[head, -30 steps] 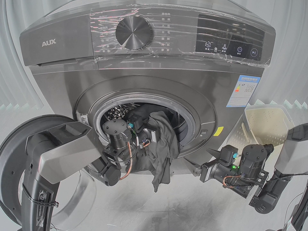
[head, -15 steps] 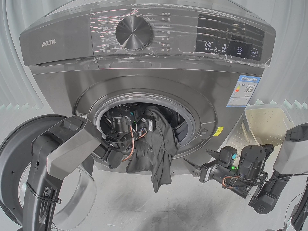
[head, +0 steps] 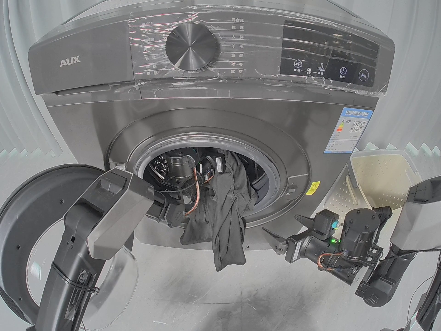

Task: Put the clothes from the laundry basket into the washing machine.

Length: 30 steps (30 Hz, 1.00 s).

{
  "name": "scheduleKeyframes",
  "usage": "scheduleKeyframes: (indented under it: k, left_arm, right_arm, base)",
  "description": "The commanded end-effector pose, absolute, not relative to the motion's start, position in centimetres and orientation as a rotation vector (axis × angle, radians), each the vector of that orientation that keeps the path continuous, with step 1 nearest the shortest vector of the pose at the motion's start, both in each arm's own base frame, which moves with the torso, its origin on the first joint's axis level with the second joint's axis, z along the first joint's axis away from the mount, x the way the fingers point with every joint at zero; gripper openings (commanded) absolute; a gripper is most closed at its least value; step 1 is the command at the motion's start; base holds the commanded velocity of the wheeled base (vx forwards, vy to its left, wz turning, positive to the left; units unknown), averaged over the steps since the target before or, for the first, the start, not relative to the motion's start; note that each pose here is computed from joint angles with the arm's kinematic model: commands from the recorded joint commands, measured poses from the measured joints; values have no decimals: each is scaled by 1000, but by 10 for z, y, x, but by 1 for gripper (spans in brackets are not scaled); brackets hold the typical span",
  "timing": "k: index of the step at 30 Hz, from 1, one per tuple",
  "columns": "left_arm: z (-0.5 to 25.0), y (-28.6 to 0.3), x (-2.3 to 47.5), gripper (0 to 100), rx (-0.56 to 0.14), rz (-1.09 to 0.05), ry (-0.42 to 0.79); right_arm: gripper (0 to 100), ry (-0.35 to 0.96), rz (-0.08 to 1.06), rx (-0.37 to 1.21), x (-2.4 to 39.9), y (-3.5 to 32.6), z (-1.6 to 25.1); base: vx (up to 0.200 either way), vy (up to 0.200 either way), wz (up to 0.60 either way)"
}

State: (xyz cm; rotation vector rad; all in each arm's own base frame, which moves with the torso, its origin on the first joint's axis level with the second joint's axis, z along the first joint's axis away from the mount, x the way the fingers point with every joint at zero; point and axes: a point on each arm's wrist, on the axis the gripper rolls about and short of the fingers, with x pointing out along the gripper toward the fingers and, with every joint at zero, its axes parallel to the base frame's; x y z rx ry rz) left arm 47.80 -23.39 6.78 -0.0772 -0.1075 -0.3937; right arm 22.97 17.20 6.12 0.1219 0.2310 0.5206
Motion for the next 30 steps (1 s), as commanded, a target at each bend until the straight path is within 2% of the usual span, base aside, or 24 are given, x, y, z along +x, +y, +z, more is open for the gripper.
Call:
scheduleKeyframes:
  k: [1,5,14,15,21,26,30]
  left_arm:
    - [60,-232,498,0,-99,-318,-136]
    - [62,-230,502,0,-105,-278,-125]
    - [58,-234,497,0,-109,-287,-98]
    - [56,-235,495,100,-110,-290,-90]
    - [55,-237,476,100,-90,-307,-8]
    - [52,-235,441,100,-37,-382,143]
    - [45,-236,422,100,-21,-454,211]
  right_arm:
    - [100,239,520,118,230,172,59]
    - [100,241,520,117,230,173,58]
    - [100,240,520,119,230,173,58]
    - [100,242,518,118,230,173,58]
    - [100,243,521,123,230,173,58]
    - [100,243,521,122,230,173,58]
    - [100,243,521,122,230,173,58]
  base:
    - [0,0,0]
    - [0,0,0]
    - [0,0,0]
    - [0,0,0]
    - [0,0,0]
    - [0,0,0]
    - [0,0,0]
